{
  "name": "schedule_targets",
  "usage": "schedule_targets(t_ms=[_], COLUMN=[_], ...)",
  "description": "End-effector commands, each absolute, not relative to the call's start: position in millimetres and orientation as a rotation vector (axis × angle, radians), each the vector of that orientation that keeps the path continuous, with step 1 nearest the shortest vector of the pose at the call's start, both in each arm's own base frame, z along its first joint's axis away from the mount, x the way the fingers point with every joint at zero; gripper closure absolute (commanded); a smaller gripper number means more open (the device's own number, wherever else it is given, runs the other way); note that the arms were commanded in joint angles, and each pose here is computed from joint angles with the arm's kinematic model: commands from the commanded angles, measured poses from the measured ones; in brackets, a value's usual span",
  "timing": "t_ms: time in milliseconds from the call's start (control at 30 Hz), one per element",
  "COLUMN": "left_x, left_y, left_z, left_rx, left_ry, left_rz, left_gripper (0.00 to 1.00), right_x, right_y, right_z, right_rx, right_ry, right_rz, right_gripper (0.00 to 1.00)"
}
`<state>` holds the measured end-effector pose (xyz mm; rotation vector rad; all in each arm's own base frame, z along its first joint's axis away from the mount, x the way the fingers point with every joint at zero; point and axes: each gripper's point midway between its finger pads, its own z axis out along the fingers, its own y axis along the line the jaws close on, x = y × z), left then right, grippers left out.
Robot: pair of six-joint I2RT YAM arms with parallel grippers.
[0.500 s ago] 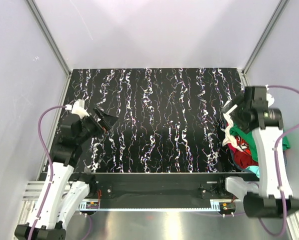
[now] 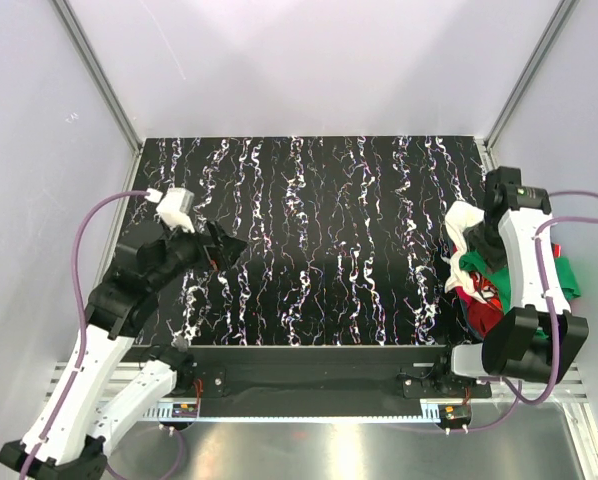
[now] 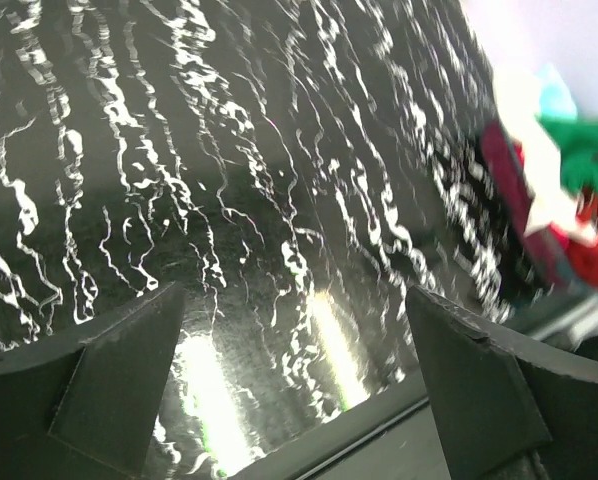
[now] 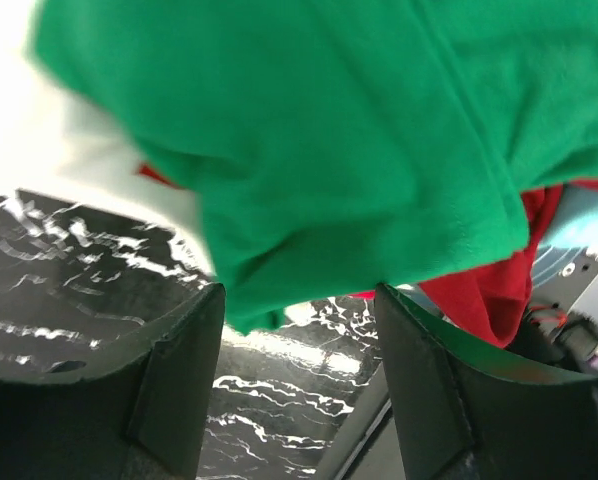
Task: Fold and stack the t-shirts
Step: Grab the tshirt from the pile
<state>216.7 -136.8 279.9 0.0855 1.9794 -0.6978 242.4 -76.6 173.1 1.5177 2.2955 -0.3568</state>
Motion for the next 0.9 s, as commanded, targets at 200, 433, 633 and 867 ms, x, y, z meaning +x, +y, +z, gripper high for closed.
schedule_targets(t_ms=[200,433,633,867], left_x=[211,213,218,226], left_y=[-152,-154,-153,-154], left_z=[282,284,292,302], left_rx=[0.381,0.387,0.371,0.355], left_ry=[1.962,1.969,1.955,1.94], left_rz=[-0.599,-0.597,-0.584,-0.571], left_gripper=[0.01,0.01,0.01,0.01], right_x=[257,264,291,311], right_y=[-96,-131,-166,-160], right_z=[153,176,310,503], right_rx=[1.664,1.649,1.459,1.151], right_ry=[2.079,2.008,1.764,1.455], right_rz=[-0.336,-0.487,-0.529,-0.337], right_gripper=[0.46,1.0,1.0,1.0])
